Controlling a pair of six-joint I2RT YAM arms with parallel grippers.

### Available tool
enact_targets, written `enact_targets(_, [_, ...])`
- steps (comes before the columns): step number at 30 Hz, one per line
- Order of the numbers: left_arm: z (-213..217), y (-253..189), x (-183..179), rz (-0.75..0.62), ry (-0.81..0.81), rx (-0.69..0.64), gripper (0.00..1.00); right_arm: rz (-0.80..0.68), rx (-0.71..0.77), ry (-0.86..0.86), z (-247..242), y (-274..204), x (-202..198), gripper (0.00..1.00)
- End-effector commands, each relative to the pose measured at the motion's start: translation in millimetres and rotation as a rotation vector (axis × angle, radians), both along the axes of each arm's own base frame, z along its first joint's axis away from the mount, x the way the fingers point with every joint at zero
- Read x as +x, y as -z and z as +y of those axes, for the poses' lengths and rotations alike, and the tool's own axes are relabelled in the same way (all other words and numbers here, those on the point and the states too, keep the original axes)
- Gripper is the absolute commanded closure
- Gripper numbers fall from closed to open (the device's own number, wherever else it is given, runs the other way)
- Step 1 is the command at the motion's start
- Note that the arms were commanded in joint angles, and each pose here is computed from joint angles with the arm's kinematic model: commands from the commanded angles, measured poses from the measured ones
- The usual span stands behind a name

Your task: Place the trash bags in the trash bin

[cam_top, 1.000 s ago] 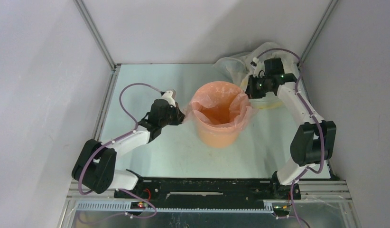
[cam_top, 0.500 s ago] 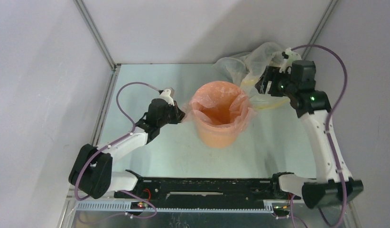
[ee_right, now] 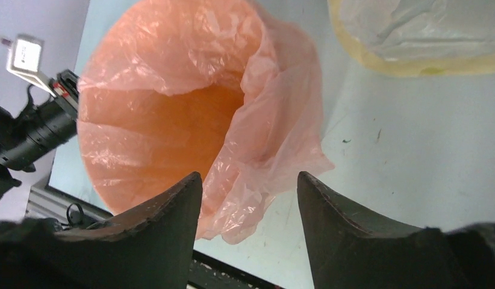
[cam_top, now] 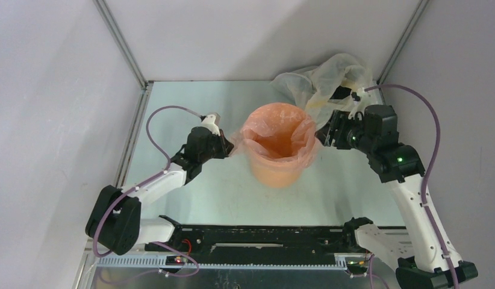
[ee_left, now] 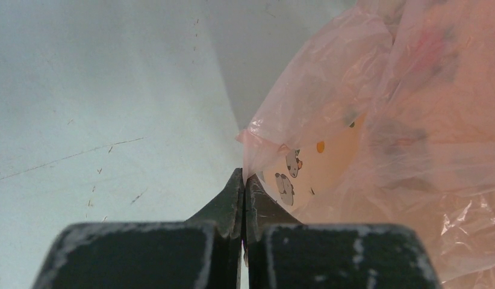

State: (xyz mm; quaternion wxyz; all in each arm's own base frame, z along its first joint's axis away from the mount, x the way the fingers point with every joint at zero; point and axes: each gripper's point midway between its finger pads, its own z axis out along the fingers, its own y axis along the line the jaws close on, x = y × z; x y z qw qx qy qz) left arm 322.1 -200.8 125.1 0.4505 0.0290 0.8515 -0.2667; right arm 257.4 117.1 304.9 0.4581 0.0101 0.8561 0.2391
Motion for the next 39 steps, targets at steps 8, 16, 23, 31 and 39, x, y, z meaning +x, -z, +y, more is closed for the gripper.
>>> enact_targets(8, [3,-17,-1,-0.054,-0.007,-0.027,0.99,0.074,0.018,-0.008,11,30,-2,0.55])
enact_targets(16, [3,-17,-1,-0.053,-0.005,-0.020,0.99,0.091,0.013,0.021,3,47,-12,0.88])
enact_targets(23, [5,-15,-1,-0.048,-0.008,-0.010,1.00,0.133,0.004,0.096,-14,85,-23,1.00])
enact_targets(31, [3,-9,-1,-0.029,-0.001,-0.008,1.00,0.172,0.061,0.149,-13,145,-19,1.00])
enact_targets(39, [0,6,0,0.000,0.007,-0.004,1.00,0.245,0.048,0.182,-9,197,-4,1.00])
